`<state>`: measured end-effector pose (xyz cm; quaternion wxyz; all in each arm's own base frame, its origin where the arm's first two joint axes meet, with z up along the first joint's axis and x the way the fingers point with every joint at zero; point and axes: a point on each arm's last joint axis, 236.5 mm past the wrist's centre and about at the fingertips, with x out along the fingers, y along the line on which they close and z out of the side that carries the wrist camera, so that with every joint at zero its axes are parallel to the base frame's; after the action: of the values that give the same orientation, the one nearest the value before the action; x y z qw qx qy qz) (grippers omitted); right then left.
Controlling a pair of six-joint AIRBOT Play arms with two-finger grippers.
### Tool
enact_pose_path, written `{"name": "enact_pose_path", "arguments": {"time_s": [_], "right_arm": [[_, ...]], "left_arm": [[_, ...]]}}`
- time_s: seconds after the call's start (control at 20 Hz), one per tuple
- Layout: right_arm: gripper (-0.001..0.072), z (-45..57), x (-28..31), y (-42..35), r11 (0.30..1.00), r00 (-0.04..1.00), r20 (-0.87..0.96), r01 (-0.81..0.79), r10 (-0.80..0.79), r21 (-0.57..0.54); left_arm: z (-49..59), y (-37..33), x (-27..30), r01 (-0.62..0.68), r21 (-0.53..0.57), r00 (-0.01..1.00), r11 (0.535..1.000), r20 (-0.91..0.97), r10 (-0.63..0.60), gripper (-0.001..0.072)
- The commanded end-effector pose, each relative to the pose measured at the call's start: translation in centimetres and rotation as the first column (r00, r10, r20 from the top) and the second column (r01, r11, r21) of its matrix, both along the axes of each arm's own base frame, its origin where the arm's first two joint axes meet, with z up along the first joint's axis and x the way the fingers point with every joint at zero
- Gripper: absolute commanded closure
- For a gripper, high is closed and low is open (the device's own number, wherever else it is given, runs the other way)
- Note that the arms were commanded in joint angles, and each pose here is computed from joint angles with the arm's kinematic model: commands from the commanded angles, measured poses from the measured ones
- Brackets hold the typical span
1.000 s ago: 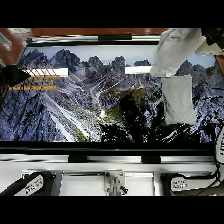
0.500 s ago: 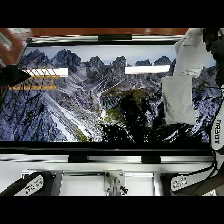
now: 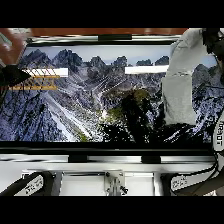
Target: Fold the shirts.
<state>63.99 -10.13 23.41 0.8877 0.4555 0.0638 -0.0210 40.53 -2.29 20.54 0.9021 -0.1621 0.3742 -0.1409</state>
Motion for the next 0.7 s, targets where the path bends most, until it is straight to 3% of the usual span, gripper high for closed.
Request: {"name": "enact_pose_path", "arguments": {"time_s": [0.0,0.15,0.3,0.65], "right_arm": [[0.0636,-2.5,-2.0,2.6,0.985,0.976,-0.157,-0.16,0.149,-0.06],[0.0636,-1.7,-5.2,2.8,0.976,0.951,-0.248,-0.206,0.183,-0.071],[0.0635,-3.8,-9.5,0.3,0.989,0.887,-0.458,-0.116,0.061,-0.092],[0.0635,-11.7,-18.5,-2.0,0.994,0.551,-0.833,-0.06,-0.047,-0.095]], "left_arm": [[0.0,0.0,0.0,-0.001,0.0,1.0,1.0,0.0,0.001,0.0667],[0.0,0.0,0.0,-0.001,0.0,1.0,1.0,0.0,0.001,0.0666],[0.0,0.0,0.0,-0.001,-0.001,1.0,1.0,0.0,0.001,0.0666],[0.0,0.0,0.0,0.0,0.0,1.0,1.0,0.0,0.0,0.0667]]}}
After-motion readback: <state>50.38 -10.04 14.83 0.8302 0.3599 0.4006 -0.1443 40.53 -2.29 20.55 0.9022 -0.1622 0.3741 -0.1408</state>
